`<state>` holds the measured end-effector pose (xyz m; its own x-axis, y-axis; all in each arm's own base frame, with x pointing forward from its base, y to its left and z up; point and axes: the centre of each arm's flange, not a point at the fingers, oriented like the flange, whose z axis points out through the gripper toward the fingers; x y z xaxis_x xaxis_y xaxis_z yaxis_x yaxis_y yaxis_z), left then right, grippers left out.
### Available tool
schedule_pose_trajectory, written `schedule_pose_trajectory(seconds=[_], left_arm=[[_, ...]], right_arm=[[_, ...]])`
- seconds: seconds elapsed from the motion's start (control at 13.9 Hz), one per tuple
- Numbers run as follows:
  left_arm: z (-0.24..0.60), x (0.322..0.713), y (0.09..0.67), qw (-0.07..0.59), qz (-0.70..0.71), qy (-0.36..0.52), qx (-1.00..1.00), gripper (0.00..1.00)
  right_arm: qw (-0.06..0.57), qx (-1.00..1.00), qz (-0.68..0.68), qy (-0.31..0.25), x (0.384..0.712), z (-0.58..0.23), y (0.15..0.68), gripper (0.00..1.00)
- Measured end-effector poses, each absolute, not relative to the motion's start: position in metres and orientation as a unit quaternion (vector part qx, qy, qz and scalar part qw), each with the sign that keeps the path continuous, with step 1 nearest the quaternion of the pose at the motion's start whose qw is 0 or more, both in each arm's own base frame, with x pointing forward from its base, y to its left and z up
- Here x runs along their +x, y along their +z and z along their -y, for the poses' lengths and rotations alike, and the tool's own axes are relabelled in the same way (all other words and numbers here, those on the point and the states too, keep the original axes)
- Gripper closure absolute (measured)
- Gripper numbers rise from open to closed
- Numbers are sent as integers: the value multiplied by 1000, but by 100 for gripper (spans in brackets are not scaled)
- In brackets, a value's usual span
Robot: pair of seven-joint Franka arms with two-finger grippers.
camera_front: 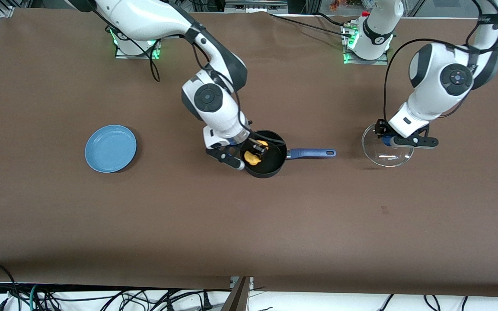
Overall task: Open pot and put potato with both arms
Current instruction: 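Lower the potato into the saucepan while the left gripper sets the lid down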
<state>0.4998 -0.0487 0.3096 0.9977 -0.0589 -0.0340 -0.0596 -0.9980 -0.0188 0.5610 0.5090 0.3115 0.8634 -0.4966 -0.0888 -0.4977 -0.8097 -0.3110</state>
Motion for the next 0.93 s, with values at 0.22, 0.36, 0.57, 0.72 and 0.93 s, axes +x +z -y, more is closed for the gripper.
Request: schedule_pose_trajectory(seconds=[0.22, 0.36, 0.57, 0.72, 0.93], left_arm=[[38, 504, 266, 1, -43, 22, -999, 36], [25, 515, 238, -9, -45, 27, -999, 36], [21, 539, 218, -27, -47, 28, -998, 41], [22, 555, 216, -35, -46, 22, -998, 33], [24, 577, 229, -38, -47, 12, -998, 6]], right_arm=[[168, -951, -259, 4, 551, -524, 290, 42], [163, -953, -257, 8, 549, -526, 276, 42], [155, -957, -247, 5, 549, -525, 265, 42], [151, -959, -242, 2, 549, -525, 263, 42], [148, -960, -239, 3, 548, -525, 260, 42]])
